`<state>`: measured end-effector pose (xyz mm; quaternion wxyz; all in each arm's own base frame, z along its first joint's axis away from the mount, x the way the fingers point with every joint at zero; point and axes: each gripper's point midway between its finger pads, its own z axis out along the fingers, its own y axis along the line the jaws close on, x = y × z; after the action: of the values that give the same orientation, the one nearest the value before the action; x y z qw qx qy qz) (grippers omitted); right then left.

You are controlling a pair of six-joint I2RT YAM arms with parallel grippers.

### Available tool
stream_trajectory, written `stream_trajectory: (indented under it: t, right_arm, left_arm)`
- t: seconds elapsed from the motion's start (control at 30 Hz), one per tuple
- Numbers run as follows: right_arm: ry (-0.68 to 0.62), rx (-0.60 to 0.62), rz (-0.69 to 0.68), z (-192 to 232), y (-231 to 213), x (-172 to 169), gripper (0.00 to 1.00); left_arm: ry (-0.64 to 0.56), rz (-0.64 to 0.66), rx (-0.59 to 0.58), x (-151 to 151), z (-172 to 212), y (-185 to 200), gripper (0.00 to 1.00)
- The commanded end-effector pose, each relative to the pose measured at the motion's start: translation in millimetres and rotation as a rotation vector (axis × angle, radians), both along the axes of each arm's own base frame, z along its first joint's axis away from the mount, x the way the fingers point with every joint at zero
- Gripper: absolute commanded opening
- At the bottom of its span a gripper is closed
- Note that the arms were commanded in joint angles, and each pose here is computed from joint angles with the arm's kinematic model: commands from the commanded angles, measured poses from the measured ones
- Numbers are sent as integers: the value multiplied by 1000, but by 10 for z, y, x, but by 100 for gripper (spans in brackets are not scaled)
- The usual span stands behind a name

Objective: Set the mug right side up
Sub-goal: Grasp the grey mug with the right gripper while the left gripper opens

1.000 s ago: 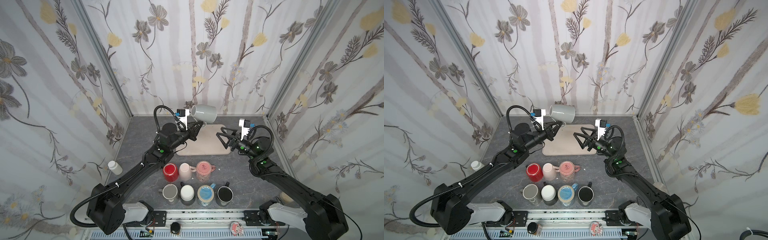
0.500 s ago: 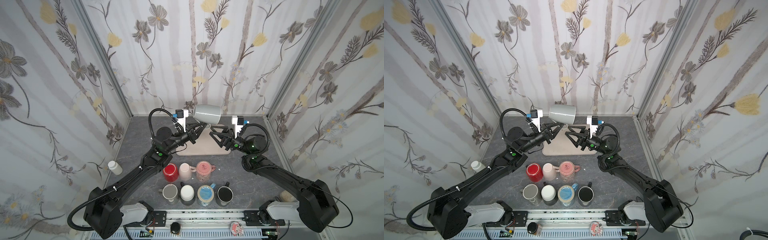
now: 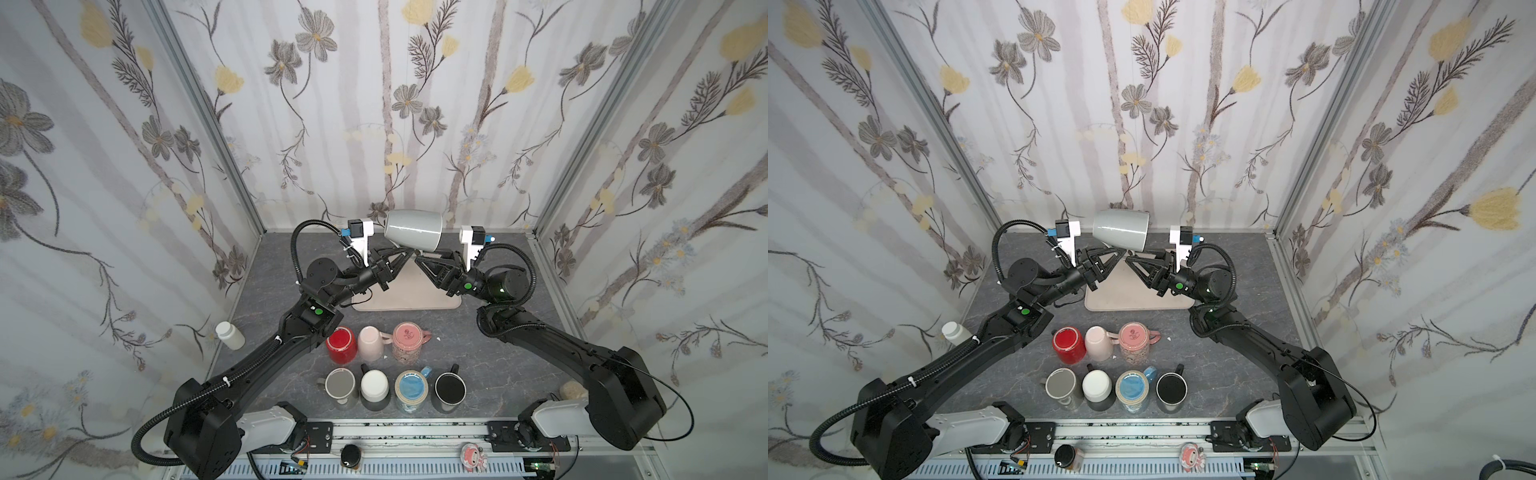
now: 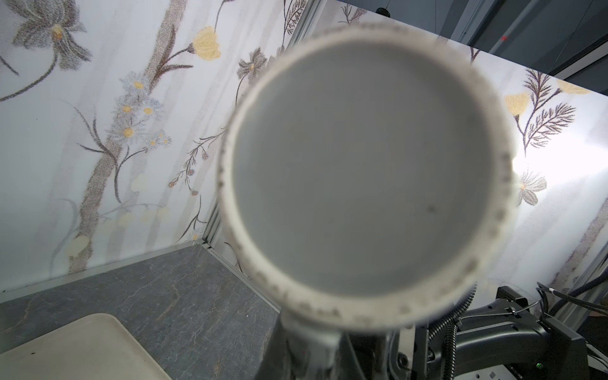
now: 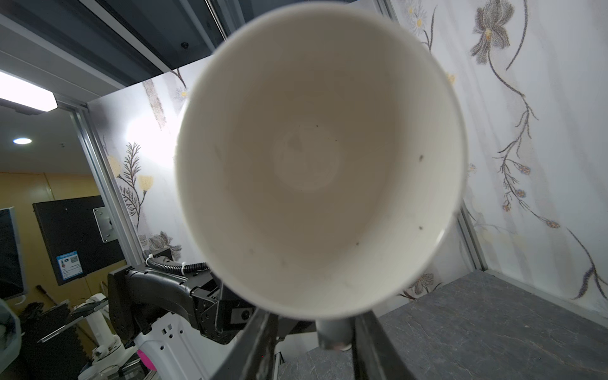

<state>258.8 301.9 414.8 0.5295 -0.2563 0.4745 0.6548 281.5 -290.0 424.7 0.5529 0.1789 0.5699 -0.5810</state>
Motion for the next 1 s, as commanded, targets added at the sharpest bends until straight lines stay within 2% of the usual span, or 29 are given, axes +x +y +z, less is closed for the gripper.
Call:
stream_trajectory:
  t: [0.0, 0.13, 0.27, 0.37, 0.4, 0.5, 0.63, 0.67, 0.7, 0.77, 0.8, 0.83, 0.97]
  right_arm:
    - [-40, 30, 27, 110, -8, -92, 33]
    - [-34, 31, 15, 99, -10, -81, 26]
    - [-32, 36, 16, 113, 9, -88, 29]
    - [-32, 38, 12, 119, 16, -86, 26]
    - [-30, 38, 9, 118, 16, -81, 24]
    - [-20, 35, -2, 106, 21, -60, 0]
    - [3, 29, -39, 78, -7, -19, 0]
    - [13, 28, -57, 79, -23, -1, 0]
    - [22, 24, -79, 83, -40, 25, 0]
    - [68, -8, -144, 33, -66, 128, 0]
    - [86, -23, -177, 8, -88, 177, 0]
    - [108, -38, -214, -28, -117, 228, 0]
    - [205, -104, -360, -217, -292, 446, 0]
  left_arm:
    - [-69, -7, -63, -84, 215, 56, 0]
    - [-71, -11, -64, -93, 225, 55, 0]
    - [-57, -23, -57, -91, 188, 25, 0]
    - [-57, -22, -58, -98, 186, 30, 0]
    - [-56, -23, -58, -99, 186, 25, 0]
    - [-52, -29, -56, -102, 178, 2, 0]
    - [-33, -18, -54, -69, 145, -4, 0]
    - [-23, -9, -56, -54, 131, 5, 5]
    - [-17, 3, -58, -38, 121, 18, 18]
    - [0, 36, -55, -2, 69, 52, 61]
    - [10, 54, -51, 26, 45, 72, 74]
    - [23, 71, -43, 51, 12, 81, 81]
    - [69, 134, -17, 141, -115, 139, 92]
